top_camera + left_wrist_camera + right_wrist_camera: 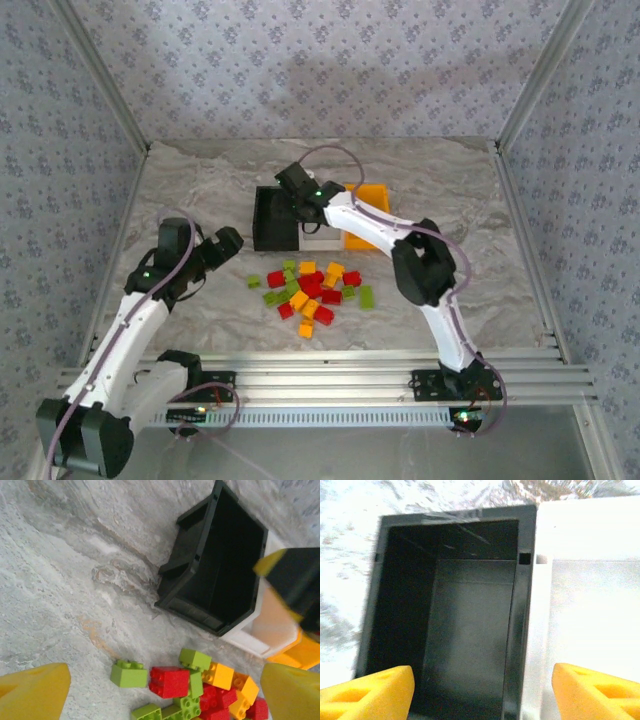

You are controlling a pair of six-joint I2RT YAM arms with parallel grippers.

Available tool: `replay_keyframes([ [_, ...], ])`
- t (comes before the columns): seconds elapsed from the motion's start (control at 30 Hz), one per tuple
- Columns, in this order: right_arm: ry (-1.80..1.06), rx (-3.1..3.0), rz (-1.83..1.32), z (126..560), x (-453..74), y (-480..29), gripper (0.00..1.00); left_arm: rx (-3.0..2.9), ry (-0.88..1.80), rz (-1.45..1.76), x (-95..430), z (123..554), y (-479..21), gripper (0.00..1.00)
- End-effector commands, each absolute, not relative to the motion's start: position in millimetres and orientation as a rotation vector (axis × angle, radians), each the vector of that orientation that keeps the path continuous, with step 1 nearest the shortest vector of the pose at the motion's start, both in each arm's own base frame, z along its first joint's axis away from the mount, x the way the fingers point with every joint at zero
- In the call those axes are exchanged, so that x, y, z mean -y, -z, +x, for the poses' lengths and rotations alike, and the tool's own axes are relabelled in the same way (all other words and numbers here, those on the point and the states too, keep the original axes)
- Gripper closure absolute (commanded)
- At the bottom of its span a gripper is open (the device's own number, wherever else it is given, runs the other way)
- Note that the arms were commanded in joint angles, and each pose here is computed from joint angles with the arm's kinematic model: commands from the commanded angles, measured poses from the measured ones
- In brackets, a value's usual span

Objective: Sort the legos into containers by color

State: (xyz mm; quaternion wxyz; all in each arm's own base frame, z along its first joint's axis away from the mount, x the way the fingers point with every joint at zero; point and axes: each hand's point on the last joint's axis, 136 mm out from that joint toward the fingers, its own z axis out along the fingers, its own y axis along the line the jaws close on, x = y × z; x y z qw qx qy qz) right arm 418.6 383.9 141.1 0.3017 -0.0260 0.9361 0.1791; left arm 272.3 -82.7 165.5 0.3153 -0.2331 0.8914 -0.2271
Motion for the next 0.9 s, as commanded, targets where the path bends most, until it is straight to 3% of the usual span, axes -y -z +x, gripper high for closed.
replay_keyframes([
  [0.0,-0.538,-2.352,-0.082,405.4,-375.1,-195.4,0.25,-2.501,0.579,-0.518,102.7,260.7,-131.7,0.05],
  [0.23,-0.518,-2.358,-0.095,371.5,-335.8,-195.9,0.25,-2.622,0.428,-0.346,130.7,273.9,-87.6,0.19],
  [0.53,-0.487,-2.335,-0.031,350.2,-284.4,-197.5,0.25,-2.714,0.298,-0.329,128.4,283.2,-42.8,0.34],
  [0.87,-0.451,-2.320,0.042,347.3,-252.9,-197.7,0.25,-2.735,0.305,-0.360,127.6,275.0,-28.4,0.54],
])
